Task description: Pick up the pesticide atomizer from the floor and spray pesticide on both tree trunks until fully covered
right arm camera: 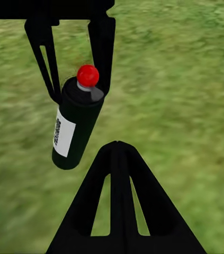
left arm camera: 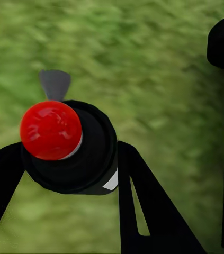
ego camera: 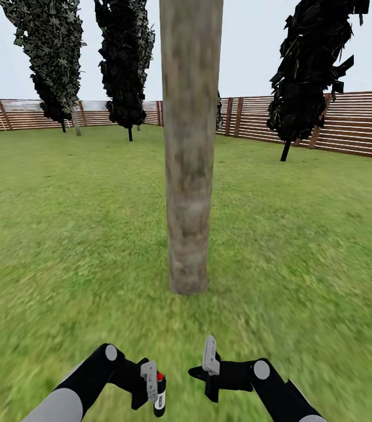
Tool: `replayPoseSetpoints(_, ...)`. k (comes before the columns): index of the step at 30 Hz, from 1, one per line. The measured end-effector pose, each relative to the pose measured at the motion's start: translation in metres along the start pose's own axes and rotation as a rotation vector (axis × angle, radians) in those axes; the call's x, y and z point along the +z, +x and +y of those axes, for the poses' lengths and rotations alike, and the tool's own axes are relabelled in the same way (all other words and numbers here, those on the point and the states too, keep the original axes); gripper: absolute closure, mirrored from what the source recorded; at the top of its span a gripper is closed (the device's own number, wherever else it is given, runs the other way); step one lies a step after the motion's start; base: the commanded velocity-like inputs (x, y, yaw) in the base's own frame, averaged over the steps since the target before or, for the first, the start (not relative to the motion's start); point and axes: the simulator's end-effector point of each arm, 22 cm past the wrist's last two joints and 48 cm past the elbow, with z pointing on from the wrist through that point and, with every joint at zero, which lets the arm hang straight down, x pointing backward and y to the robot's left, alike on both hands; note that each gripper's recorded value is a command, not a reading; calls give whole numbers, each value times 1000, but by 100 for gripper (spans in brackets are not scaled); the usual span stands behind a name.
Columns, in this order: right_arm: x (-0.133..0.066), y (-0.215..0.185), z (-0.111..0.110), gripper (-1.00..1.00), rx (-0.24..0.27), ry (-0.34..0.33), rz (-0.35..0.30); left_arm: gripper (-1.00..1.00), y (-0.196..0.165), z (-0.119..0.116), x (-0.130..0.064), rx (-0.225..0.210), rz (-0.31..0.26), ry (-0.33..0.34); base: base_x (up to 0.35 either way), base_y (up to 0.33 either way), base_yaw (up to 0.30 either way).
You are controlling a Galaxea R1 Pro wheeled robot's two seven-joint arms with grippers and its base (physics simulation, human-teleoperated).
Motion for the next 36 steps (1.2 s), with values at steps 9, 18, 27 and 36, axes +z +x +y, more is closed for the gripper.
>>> replayPoseSetpoints(9,1,-1,1,100,0,-1,-2,100,-22,0,5,21,-30,-3,0,0,0)
replayPoseSetpoints(18,1,-1,1,100,-1,-1,-3,100,-39,-7,13,34,-54,11,0,0,0)
replayPoseSetpoints(27,1,-1,1,100,-2,-1,-3,100,-45,-13,16,55,-70,31,0,0,0)
replayPoseSetpoints(36,1,-1,1,100,-1,-1,-3,100,-48,-23,16,65,-74,76,0,0,0)
